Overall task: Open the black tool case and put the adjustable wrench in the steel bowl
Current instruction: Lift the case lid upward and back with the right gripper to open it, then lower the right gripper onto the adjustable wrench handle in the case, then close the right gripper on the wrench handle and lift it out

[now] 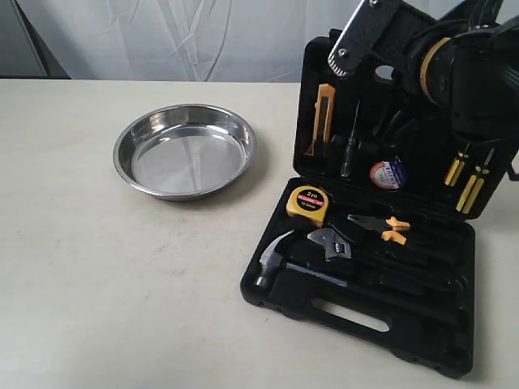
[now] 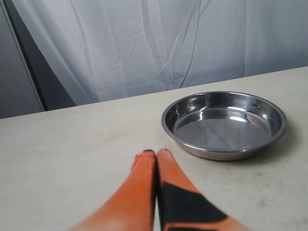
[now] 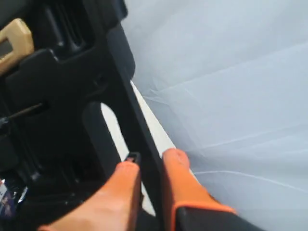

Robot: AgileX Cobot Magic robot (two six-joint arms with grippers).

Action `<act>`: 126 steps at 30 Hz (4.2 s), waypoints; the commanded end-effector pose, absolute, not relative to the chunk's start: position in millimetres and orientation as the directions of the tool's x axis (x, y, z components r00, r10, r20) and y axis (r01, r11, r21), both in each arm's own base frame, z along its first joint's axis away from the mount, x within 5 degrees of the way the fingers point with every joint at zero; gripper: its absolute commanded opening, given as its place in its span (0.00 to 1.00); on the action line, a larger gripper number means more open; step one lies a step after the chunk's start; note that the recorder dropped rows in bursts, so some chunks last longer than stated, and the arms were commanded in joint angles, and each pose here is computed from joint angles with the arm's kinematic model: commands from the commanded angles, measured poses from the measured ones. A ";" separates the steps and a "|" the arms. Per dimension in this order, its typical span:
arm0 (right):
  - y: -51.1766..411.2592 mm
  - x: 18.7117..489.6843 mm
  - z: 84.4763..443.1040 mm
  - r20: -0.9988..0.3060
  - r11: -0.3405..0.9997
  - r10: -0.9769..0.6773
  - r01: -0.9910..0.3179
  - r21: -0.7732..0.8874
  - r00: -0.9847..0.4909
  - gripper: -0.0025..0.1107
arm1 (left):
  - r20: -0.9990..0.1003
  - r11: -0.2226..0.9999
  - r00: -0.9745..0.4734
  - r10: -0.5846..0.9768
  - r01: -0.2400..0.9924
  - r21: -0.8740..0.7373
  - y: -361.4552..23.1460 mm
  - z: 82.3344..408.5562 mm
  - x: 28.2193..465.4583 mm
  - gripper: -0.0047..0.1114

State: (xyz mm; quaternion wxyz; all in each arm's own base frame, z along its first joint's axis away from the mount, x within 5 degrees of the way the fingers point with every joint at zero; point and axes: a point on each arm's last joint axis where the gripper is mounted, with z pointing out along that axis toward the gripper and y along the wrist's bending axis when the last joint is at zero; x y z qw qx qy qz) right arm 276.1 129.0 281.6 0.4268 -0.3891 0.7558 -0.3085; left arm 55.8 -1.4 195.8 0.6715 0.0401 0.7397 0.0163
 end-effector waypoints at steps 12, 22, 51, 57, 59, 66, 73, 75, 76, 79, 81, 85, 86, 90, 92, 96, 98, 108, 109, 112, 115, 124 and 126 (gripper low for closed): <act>144.2 272.7 251.8 -0.668 0.860 -0.499 -0.411 -0.302 -0.552 0.02 | -0.993 0.996 -0.090 0.080 0.041 0.076 -1.6 196.8 56.1 0.04; 172.6 258.8 198.5 -0.455 0.732 -0.623 -0.680 -0.050 -0.636 0.01 | -0.993 0.996 -0.090 0.080 0.041 0.076 -1.6 196.8 56.1 0.04; 168.2 260.4 194.8 -0.414 0.731 -0.660 -0.664 -0.160 -0.627 0.01 | -0.993 0.996 -0.088 0.080 0.041 0.076 -1.6 197.0 56.1 0.04; 159.4 242.4 187.6 -0.193 0.600 -0.795 -0.793 -0.110 -0.575 0.01 | -0.993 0.996 -0.088 0.080 0.041 0.076 -1.6 197.0 56.1 0.04; 159.0 244.6 188.1 -0.202 0.591 -0.802 -0.796 -0.134 -0.561 0.01 | -0.993 0.996 -0.088 0.080 0.041 0.076 -1.6 197.0 56.1 0.04; 158.8 246.5 175.2 -0.150 0.608 -0.792 -0.784 -0.125 -0.591 0.02 | -0.993 0.996 -0.088 0.080 0.041 0.076 -1.6 197.0 56.1 0.04; 160.2 254.5 141.7 -0.070 0.634 -0.773 -0.762 -0.132 -0.630 0.02 | -0.993 0.996 -0.088 0.080 0.041 0.076 -1.6 197.0 56.1 0.04; 159.7 255.8 137.0 -0.059 0.646 -0.762 -0.751 -0.140 -0.645 0.08 | -0.993 0.996 -0.088 0.080 0.041 0.076 -1.6 197.0 56.1 0.04; 159.5 256.4 135.6 -0.055 0.645 -0.763 -0.751 -0.145 -0.644 0.14 | -0.993 0.996 -0.088 0.080 0.041 0.076 -1.6 197.0 56.1 0.04; 157.8 258.3 136.0 -0.053 0.635 -0.770 -0.753 -0.173 -0.636 0.33 | -0.993 0.996 -0.088 0.080 0.041 0.076 -1.6 197.0 56.1 0.04; 158.2 258.9 136.0 -0.061 0.633 -0.771 -0.754 -0.175 -0.634 0.45 | -0.993 0.996 -0.092 0.080 0.041 0.076 -1.6 196.6 56.0 0.04; 159.2 261.3 136.4 -0.083 0.622 -0.781 -0.759 -0.190 -0.619 0.49 | -0.993 0.996 -0.090 0.080 0.041 0.076 -1.6 196.8 56.1 0.04; 159.5 261.9 136.5 -0.089 0.619 -0.784 -0.761 -0.194 -0.615 0.49 | -0.993 0.996 -0.090 0.080 0.041 0.076 -1.6 196.8 56.1 0.04; 159.9 266.5 135.0 -0.104 0.578 -0.814 -0.782 -0.233 -0.571 0.49 | -0.993 0.996 -0.090 0.080 0.041 0.076 -1.6 196.8 56.1 0.04; 159.9 269.2 131.6 -0.099 0.547 -0.835 -0.797 -0.256 -0.542 0.49 | -0.993 0.996 -0.090 0.080 0.041 0.076 -1.6 196.8 56.1 0.04; 160.1 270.7 122.1 -0.074 0.526 -0.847 -0.811 -0.258 -0.526 0.49 | -0.993 0.996 -0.090 0.080 0.041 0.076 -1.6 196.8 56.1 0.04; 160.5 270.7 115.9 -0.061 0.526 -0.847 -0.813 -0.248 -0.529 0.49 | -0.993 0.996 -0.090 0.080 0.041 0.076 -1.6 196.8 56.1 0.04; 160.8 267.4 94.9 -0.004 0.555 -0.825 -0.809 -0.195 -0.565 0.02 | -0.993 0.996 -0.090 0.080 0.041 0.076 -1.6 196.8 56.1 0.04; 160.7 267.1 96.1 -0.005 0.559 -0.823 -0.806 -0.194 -0.569 0.01 | -0.993 0.996 -0.090 0.080 0.041 0.076 -1.6 196.8 56.1 0.04; 166.9 263.4 109.2 -0.037 0.547 -0.833 -0.812 -0.207 -0.552 0.01 | -0.993 0.996 -0.090 0.080 0.041 0.076 -1.6 196.8 56.1 0.04; 170.6 261.3 127.4 -0.092 0.545 -0.837 -0.808 -0.225 -0.539 0.01 | -0.993 0.996 -0.090 0.080 0.041 0.076 -1.6 196.8 56.1 0.04; 169.1 259.6 158.2 -0.180 0.559 -0.829 -0.788 -0.258 -0.529 0.01 | -0.993 0.996 -0.090 0.080 0.041 0.076 -1.6 196.8 56.1 0.04; 169.0 259.6 162.2 -0.195 0.558 -0.830 -0.786 -0.265 -0.523 0.01 | -0.993 0.996 -0.090 0.080 0.041 0.076 -1.6 196.8 56.1 0.04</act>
